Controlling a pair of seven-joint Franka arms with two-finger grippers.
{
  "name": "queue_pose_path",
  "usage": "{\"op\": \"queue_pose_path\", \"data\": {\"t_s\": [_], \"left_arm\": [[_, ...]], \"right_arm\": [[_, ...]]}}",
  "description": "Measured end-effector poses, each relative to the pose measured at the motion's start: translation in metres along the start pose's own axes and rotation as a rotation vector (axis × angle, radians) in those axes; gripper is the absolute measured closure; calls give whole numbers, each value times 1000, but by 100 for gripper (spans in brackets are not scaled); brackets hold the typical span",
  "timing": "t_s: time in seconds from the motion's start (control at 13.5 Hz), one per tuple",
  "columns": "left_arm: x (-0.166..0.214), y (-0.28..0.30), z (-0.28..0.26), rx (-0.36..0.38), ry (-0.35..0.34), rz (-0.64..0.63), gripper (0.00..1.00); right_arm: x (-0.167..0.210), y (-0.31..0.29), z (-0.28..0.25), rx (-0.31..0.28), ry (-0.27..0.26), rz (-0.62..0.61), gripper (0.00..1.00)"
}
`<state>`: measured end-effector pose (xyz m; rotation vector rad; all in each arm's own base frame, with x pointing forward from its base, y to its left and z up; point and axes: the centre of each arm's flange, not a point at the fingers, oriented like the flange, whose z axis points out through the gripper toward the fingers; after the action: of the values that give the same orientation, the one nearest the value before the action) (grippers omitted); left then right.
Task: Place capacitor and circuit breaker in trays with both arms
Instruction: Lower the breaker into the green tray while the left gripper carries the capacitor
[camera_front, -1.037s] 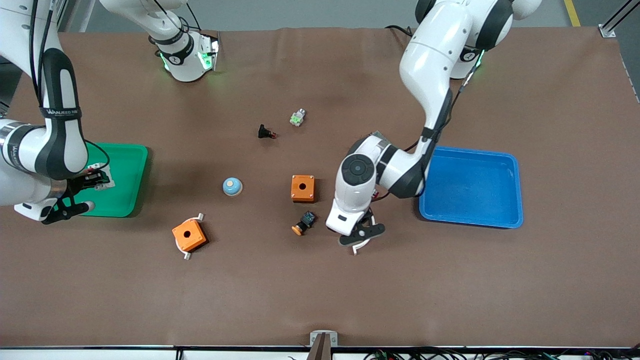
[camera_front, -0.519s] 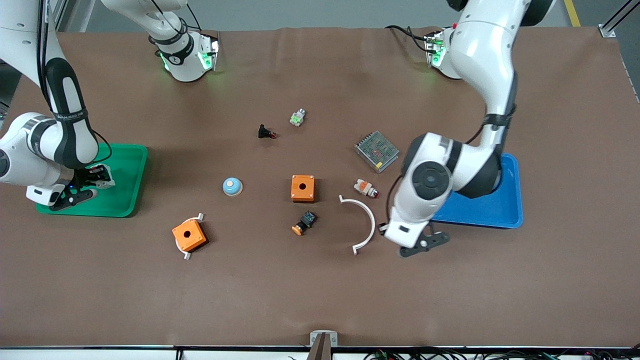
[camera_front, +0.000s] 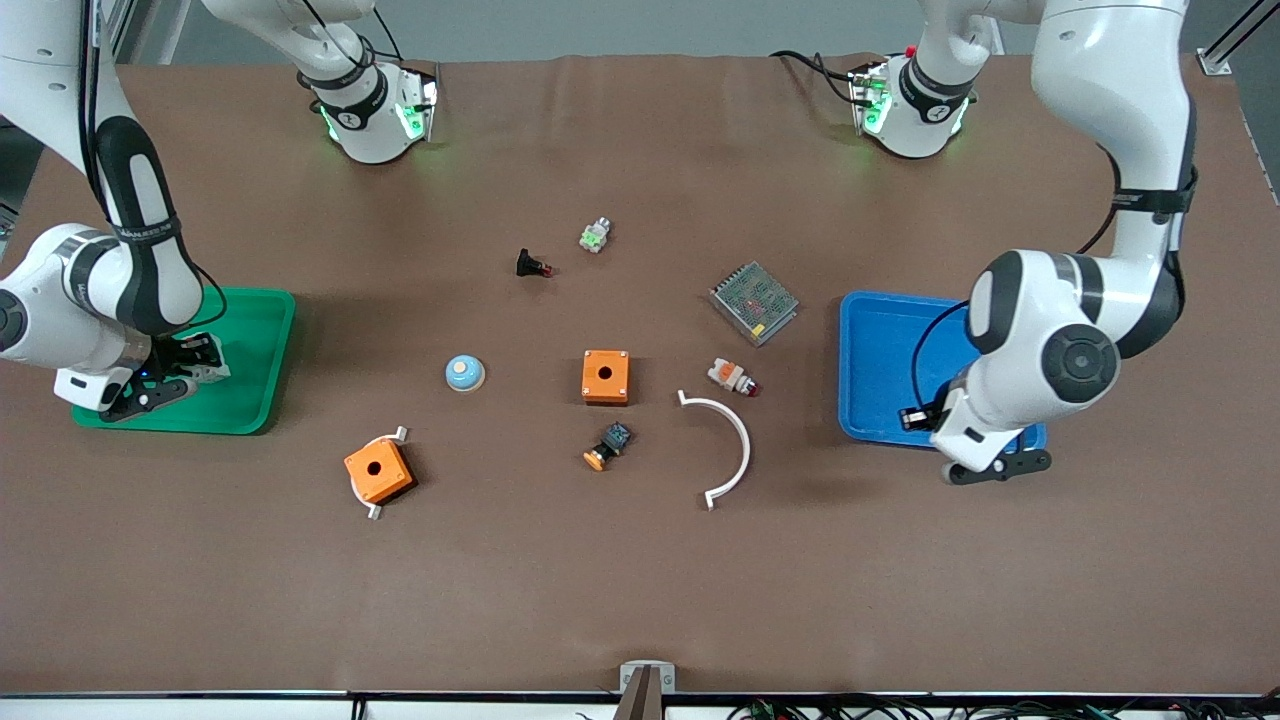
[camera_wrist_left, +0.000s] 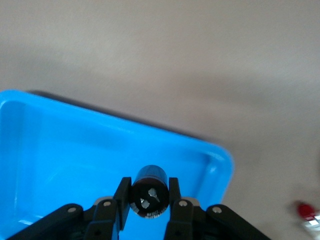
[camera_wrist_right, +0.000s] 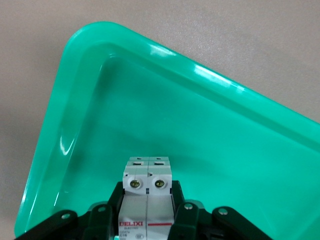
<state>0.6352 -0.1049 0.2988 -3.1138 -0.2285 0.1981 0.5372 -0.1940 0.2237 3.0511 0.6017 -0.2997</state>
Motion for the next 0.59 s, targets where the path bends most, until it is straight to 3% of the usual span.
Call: {"op": "queue_pose_path", "data": {"t_s": [0.37, 0.59], "left_arm": [[-18, -29, 63, 10, -29, 25, 66], [-24, -31, 84, 18, -50, 26, 66]], "right_arm": [[0, -6, 7, 10, 1, 0, 56], [2, -8, 2, 20, -5, -5, 30]]}}
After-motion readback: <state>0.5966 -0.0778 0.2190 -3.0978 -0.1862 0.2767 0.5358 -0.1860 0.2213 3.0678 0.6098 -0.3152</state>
